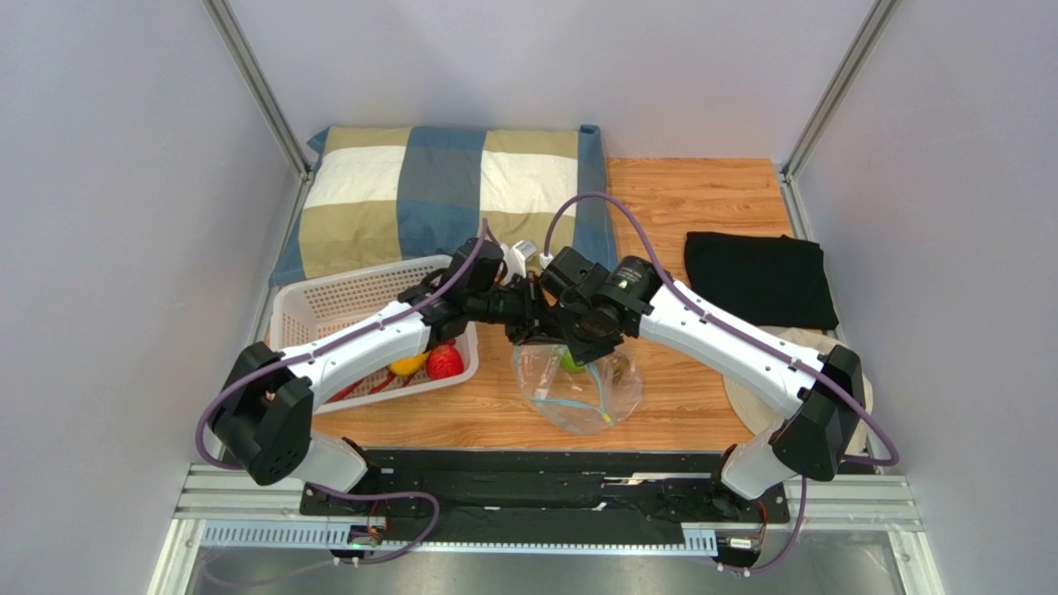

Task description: Open the zip-top bag and remove the fake food

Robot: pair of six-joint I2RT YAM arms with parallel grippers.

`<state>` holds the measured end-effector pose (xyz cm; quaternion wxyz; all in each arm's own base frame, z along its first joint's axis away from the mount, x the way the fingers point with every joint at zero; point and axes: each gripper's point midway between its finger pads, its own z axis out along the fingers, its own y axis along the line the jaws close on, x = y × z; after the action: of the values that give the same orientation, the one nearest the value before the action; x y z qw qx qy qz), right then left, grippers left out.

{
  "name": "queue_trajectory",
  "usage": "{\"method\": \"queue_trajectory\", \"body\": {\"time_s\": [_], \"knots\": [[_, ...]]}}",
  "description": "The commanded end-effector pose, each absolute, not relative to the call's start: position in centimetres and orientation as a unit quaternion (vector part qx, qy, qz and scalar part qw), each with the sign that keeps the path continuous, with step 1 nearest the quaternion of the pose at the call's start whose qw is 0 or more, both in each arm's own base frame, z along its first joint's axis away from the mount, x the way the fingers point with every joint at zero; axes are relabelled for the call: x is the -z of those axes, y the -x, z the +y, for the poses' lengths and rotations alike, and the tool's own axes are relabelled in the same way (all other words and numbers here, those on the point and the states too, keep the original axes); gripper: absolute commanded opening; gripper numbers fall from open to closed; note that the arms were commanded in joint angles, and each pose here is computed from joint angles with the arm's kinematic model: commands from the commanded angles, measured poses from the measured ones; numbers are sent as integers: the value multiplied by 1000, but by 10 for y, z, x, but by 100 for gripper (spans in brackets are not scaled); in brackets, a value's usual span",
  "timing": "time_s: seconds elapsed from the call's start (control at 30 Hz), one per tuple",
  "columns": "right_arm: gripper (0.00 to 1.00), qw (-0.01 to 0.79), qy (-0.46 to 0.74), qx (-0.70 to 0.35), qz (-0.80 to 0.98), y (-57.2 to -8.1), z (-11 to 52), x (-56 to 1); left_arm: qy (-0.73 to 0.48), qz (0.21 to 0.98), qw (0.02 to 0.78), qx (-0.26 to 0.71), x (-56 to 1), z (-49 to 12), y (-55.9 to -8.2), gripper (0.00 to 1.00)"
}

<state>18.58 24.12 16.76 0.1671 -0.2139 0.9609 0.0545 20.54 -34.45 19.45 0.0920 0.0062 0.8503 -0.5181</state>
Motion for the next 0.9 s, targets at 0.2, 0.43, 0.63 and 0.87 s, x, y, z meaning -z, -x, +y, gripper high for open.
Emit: {"method": "queue_trajectory", "body": {"time_s": [0.2, 0.43, 0.63, 0.87], "knots": [[0, 142, 36, -161, 976, -200, 271, -190, 31, 849, 167, 501, -228, -336, -208, 0], [0, 142, -5, -160, 977, -203, 269, -188, 40, 851, 182, 490, -230, -322, -203, 6], [0, 185, -71, -190, 962, -218, 274, -209, 59, 860, 134, 489, -201, -332, -202, 3], [0, 169, -112, -240, 949, -223, 291, -216, 75, 877, 143, 453, -182, -325, -207, 2]]}}
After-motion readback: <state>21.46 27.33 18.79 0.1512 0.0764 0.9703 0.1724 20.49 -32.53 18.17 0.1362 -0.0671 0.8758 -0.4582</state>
